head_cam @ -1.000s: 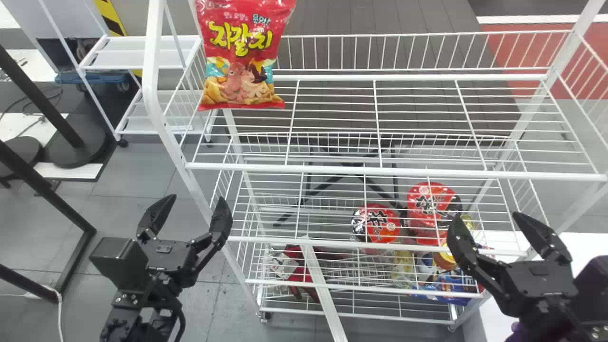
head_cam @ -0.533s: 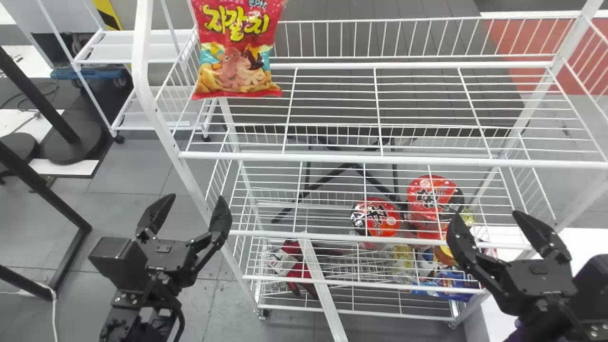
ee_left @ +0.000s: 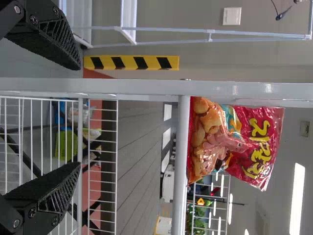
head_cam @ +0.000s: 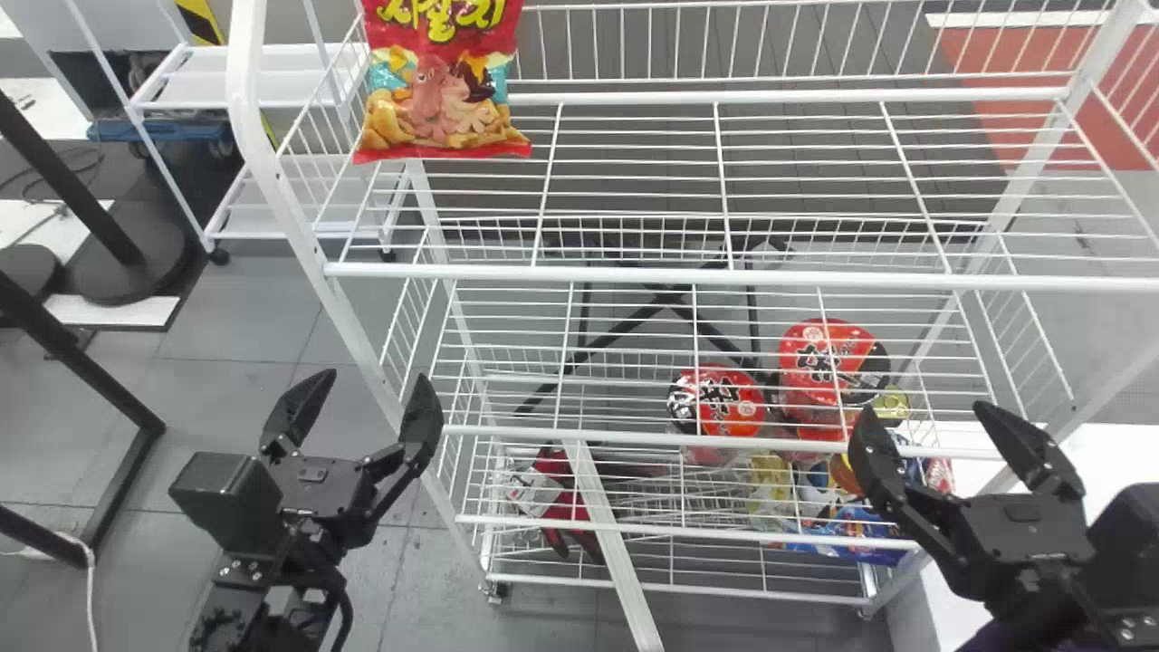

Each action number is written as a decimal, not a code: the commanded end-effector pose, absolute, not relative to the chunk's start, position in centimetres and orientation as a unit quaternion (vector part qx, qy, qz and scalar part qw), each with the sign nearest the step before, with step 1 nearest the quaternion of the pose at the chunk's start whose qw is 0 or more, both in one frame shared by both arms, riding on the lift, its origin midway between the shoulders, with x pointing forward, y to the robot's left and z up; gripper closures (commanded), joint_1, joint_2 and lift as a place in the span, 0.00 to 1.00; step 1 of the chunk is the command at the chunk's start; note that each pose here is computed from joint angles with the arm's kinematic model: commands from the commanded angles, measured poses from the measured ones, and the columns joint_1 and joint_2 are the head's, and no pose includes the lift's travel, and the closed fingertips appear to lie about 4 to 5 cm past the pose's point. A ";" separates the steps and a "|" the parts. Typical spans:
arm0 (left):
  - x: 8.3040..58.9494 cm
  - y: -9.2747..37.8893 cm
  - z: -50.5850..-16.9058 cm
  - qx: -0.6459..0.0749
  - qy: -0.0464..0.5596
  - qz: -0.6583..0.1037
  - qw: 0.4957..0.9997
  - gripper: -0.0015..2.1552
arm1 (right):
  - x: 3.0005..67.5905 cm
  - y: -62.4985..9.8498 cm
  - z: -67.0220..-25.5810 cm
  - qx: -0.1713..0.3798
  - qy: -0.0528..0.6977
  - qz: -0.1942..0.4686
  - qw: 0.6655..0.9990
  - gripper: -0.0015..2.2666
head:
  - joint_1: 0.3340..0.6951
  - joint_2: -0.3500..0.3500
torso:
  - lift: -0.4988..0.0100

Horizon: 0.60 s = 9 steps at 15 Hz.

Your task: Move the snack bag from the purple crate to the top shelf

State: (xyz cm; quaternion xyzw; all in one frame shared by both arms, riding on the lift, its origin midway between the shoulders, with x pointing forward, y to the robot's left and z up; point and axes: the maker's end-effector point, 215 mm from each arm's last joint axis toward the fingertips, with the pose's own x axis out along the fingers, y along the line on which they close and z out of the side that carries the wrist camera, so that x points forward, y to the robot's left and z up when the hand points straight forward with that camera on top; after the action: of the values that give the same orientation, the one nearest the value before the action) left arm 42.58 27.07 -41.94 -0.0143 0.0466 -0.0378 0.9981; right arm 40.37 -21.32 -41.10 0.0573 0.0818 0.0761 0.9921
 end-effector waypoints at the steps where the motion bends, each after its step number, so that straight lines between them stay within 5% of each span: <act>1: 42.6 27.1 -41.9 -0.014 0.045 -0.038 0.998 0.06 | 40.4 -21.3 -41.2 0.057 0.083 0.076 0.992 0.01 | 1.00 0.61 | 0.61; 9: 42.4 27.0 -42.4 -0.014 0.050 -0.040 0.998 0.06 | 40.2 -21.3 -41.4 0.053 0.087 0.077 0.992 0.01 | 1.00 0.61 | 0.54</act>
State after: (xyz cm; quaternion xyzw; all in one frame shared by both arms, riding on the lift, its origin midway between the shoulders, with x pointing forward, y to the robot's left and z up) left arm 42.47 26.96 -42.29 -0.0136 0.0491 -0.0406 0.9979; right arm 40.24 -21.30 -41.33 0.0540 0.0858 0.0769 0.9919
